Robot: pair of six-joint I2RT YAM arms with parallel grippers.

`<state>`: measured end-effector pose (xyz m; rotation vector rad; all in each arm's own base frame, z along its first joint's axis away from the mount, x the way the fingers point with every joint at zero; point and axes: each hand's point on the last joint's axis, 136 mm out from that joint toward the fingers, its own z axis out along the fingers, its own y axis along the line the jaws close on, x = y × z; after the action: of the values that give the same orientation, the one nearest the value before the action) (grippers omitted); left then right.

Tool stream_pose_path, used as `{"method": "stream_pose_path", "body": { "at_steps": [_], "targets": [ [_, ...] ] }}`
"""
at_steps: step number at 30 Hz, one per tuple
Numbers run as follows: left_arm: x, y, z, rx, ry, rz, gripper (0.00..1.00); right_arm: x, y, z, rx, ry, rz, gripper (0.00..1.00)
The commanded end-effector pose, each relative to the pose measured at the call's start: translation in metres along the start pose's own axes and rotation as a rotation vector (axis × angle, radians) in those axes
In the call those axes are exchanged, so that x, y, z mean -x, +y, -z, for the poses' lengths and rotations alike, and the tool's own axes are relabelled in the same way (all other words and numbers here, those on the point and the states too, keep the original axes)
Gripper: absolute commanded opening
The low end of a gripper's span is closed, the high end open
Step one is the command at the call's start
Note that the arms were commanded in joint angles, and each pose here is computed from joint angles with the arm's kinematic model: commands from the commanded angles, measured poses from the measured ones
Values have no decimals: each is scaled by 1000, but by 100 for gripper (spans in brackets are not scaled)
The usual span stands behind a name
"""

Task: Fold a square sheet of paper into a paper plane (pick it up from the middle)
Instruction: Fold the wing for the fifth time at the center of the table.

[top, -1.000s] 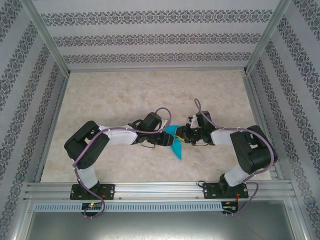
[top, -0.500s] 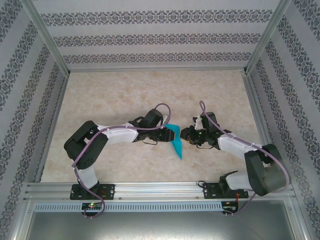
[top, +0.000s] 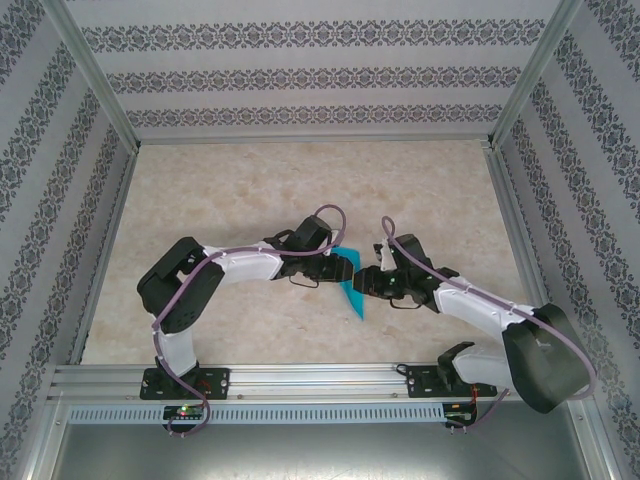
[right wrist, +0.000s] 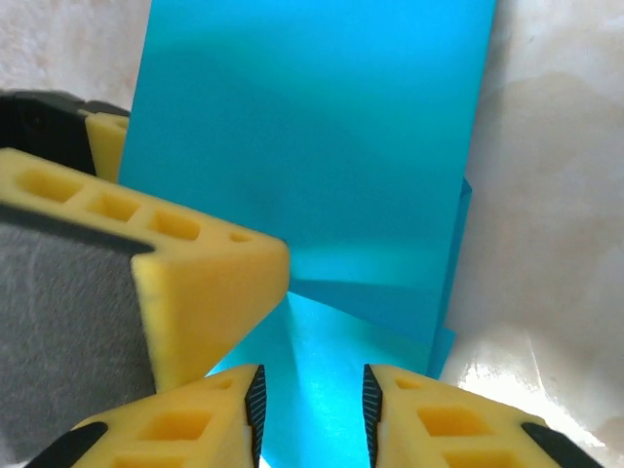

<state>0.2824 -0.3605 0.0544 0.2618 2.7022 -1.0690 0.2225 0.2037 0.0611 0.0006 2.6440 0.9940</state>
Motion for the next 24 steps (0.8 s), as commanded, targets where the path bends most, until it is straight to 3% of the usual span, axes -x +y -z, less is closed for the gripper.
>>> {"method": "stream_pose_path", "body": {
  "at_steps": [1, 9, 14, 24],
  "targets": [
    [11, -5, -1, 2, -20, 20, 43, -6, 9, 2, 9, -19, 118, 36],
    [17, 0, 0, 12, -6, 36, 43, -16, 17, 7, 42, -59, 222, 36],
    [19, 3, 1, 23, 7, 42, 43, -23, 20, 0, 36, -78, 289, 41],
    [22, 4, 0, 33, 19, 46, 43, -16, 12, -1, -175, -150, 421, 46]
  ]
}}
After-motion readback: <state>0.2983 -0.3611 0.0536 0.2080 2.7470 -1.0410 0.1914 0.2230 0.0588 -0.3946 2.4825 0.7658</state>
